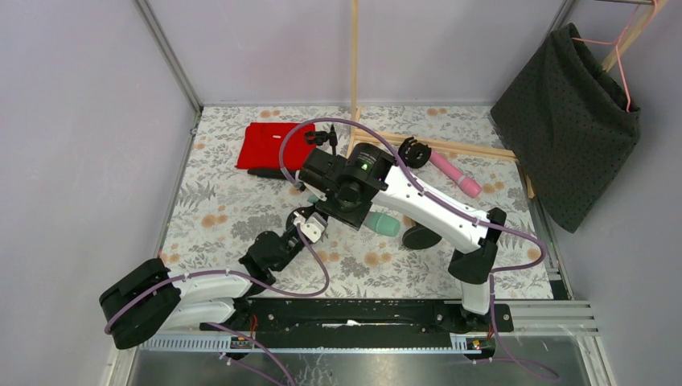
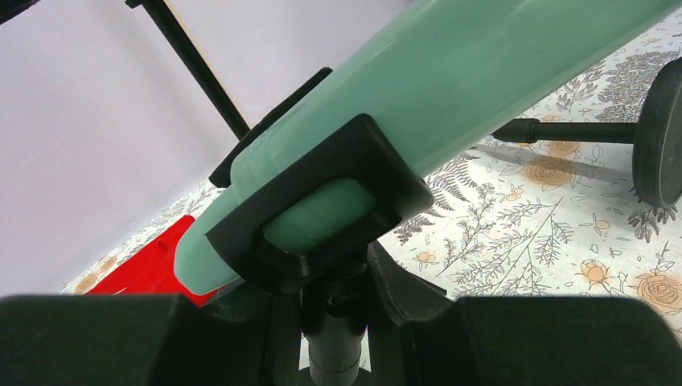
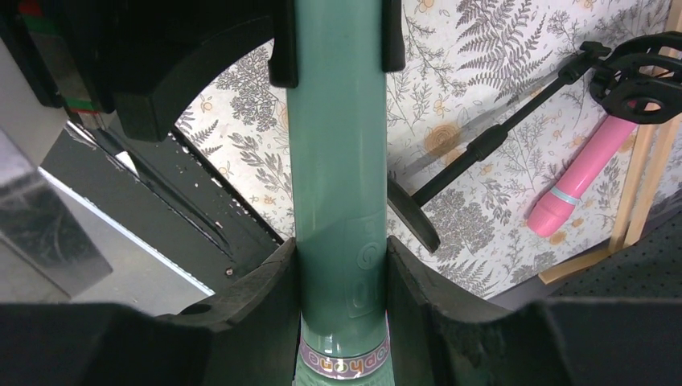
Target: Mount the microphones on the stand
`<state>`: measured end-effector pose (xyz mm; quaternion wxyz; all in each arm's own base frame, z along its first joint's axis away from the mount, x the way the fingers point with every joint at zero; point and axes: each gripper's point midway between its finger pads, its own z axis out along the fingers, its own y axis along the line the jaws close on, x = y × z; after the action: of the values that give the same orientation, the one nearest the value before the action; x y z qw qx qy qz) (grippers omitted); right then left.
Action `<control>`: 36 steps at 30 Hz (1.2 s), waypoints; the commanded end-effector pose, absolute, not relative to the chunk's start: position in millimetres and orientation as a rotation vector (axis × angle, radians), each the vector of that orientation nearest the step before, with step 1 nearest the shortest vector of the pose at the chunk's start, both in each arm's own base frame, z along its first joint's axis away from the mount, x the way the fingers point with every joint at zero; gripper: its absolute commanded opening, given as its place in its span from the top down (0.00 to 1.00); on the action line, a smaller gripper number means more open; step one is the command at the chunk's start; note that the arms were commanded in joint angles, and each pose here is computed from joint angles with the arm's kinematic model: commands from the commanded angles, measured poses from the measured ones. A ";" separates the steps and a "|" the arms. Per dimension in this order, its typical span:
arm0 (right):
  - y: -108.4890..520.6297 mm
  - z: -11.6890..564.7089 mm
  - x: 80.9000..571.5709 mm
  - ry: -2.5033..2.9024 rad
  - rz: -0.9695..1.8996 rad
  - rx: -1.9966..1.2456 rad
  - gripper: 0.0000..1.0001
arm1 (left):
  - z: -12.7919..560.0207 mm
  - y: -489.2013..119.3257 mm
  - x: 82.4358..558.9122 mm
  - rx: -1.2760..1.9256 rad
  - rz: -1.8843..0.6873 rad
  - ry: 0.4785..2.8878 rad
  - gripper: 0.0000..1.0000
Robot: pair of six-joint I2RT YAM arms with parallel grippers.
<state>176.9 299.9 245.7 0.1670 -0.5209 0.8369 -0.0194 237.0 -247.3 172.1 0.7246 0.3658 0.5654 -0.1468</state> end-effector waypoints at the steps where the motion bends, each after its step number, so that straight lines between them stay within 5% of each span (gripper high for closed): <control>1: 437.6 272.7 222.7 2.057 0.370 -1.227 1.00 | 90.5 -299.5 150.7 1.386 -0.556 1.199 1.00; 36: 495.4 259.4 243.2 1.971 0.514 -1.195 1.00 | 94.8 -308.1 136.5 1.415 -0.594 1.141 1.00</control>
<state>195.0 330.1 229.7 0.1641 -0.5260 0.8343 -0.0156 226.7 -259.3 164.3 0.7194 0.4118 0.5461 -0.1217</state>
